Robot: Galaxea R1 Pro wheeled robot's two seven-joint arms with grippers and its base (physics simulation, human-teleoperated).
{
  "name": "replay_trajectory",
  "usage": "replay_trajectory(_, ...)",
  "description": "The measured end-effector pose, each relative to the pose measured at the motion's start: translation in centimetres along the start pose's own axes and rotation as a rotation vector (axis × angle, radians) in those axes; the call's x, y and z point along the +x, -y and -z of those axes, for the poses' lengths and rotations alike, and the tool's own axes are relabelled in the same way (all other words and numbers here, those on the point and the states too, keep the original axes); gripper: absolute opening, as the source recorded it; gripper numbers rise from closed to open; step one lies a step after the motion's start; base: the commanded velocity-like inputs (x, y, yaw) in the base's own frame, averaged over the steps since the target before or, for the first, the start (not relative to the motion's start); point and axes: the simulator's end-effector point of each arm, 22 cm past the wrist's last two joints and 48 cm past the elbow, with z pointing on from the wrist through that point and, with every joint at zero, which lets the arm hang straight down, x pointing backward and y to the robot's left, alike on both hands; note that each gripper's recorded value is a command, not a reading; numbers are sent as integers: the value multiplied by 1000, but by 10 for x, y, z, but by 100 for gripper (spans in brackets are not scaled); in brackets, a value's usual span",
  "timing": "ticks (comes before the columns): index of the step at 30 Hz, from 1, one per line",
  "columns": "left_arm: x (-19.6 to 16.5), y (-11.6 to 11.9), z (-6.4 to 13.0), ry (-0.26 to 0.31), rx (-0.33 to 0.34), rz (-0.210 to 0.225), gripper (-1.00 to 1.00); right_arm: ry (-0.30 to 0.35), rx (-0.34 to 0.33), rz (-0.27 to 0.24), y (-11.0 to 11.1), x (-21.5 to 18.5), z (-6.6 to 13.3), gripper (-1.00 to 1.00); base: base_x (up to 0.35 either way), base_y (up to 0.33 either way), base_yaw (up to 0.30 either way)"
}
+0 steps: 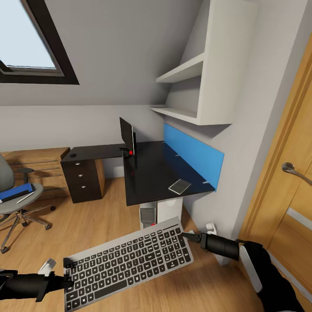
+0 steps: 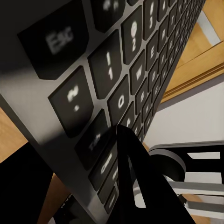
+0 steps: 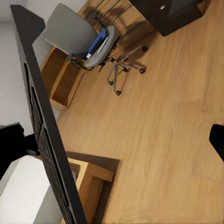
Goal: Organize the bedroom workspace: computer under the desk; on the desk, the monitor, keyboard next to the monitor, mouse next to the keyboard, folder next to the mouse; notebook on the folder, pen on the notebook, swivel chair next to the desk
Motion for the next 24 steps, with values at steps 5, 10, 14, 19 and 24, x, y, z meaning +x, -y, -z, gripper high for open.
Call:
replay_trajectory(5,0,0,0,0,-2,0,-100,-59,31,-52,-1,-3,-6,100,0,0,0)
replay_trajectory(10,0,-1,-1,0,-4,0,-100,-92,55,-90,0,2,-12,100,0,0,0)
replay_trajectory(14,0,-1,-1,0,-5,0,-100,-135,65,-94,-2,13,-20,100,0,0,0)
replay_trajectory(19,0,-1,-1,-2,-6,-1,-100,-216,54,-67,-13,35,-34,100,0,0,0)
replay_trajectory(24,2,-2,1,-10,-11,4,-100,-286,62,-29,-15,55,-43,100,0,0,0)
